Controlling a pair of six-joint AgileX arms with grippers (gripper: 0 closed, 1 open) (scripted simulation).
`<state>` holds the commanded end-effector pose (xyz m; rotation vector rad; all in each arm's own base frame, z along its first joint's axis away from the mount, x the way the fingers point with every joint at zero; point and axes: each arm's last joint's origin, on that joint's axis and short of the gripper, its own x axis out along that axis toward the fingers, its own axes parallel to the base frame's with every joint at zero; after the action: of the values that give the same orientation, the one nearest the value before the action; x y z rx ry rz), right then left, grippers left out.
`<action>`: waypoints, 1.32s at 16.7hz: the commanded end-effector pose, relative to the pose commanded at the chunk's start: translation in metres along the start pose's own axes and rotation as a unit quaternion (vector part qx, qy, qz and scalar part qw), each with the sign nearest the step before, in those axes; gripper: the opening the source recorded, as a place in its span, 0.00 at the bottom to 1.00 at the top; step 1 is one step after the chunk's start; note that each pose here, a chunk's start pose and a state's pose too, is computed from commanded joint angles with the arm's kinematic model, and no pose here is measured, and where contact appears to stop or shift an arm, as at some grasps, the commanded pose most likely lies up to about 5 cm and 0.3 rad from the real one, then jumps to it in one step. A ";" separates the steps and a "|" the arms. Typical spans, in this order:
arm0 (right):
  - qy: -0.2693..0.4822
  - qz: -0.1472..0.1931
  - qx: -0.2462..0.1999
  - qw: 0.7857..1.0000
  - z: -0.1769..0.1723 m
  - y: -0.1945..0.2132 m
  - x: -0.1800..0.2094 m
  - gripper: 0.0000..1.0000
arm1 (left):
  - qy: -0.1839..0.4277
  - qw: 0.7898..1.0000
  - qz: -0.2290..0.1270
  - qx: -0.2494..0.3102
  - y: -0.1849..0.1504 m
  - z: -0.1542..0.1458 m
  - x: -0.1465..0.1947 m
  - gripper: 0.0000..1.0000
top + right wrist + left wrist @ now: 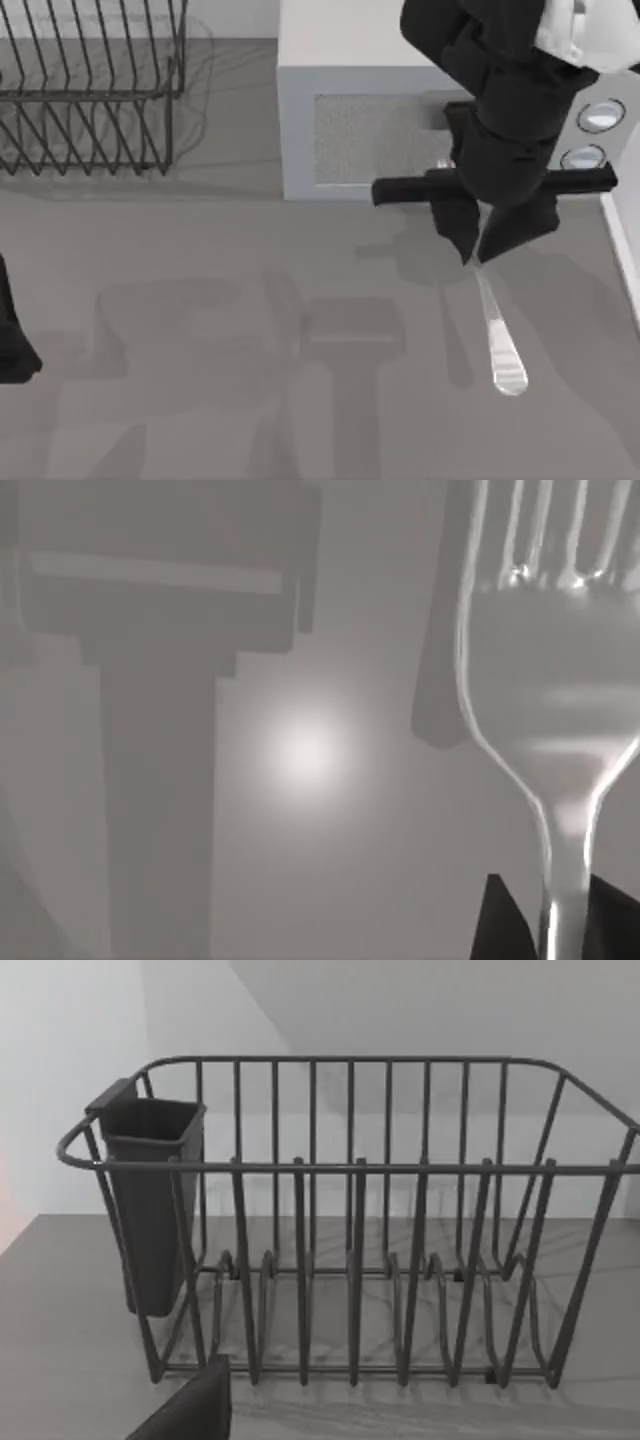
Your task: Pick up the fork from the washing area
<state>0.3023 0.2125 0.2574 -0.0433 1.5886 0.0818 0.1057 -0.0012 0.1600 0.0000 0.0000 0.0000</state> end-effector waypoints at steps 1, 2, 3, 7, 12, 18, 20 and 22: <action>0.002 0.003 -0.014 1.000 -0.002 0.006 0.009 0.00 | 0.000 1.000 0.000 0.000 0.000 0.000 0.000 1.00; 0.003 0.005 -0.026 1.000 -0.004 0.012 0.019 0.00 | 0.000 1.000 0.000 0.000 0.000 0.000 0.000 1.00; 0.004 0.006 -0.035 0.999 -0.006 0.016 0.030 0.00 | 0.000 1.000 0.000 0.000 0.000 0.000 0.000 1.00; 0.007 0.004 -0.027 1.000 -0.002 0.011 0.074 0.00 | 0.000 1.000 0.000 0.000 0.000 0.000 0.000 1.00; -0.009 -0.012 0.044 0.999 0.013 -0.020 0.097 0.00 | 0.000 1.000 0.000 0.000 0.000 0.000 0.000 1.00; -0.009 -0.012 0.045 0.999 0.013 -0.020 0.097 0.15 | 0.000 1.000 0.000 0.000 0.000 0.000 0.000 1.00; -0.009 -0.012 0.045 0.999 0.013 -0.020 0.097 0.30 | 0.000 1.000 0.000 0.000 0.000 0.000 0.000 1.00; -0.009 -0.012 0.045 0.999 0.013 -0.020 0.097 0.45 | 0.000 1.000 0.000 0.000 0.000 0.000 0.000 1.00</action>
<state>0.3152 0.1958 0.1600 0.0078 1.5708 -0.0078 0.1057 -0.0012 0.1600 0.0000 0.0000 0.0000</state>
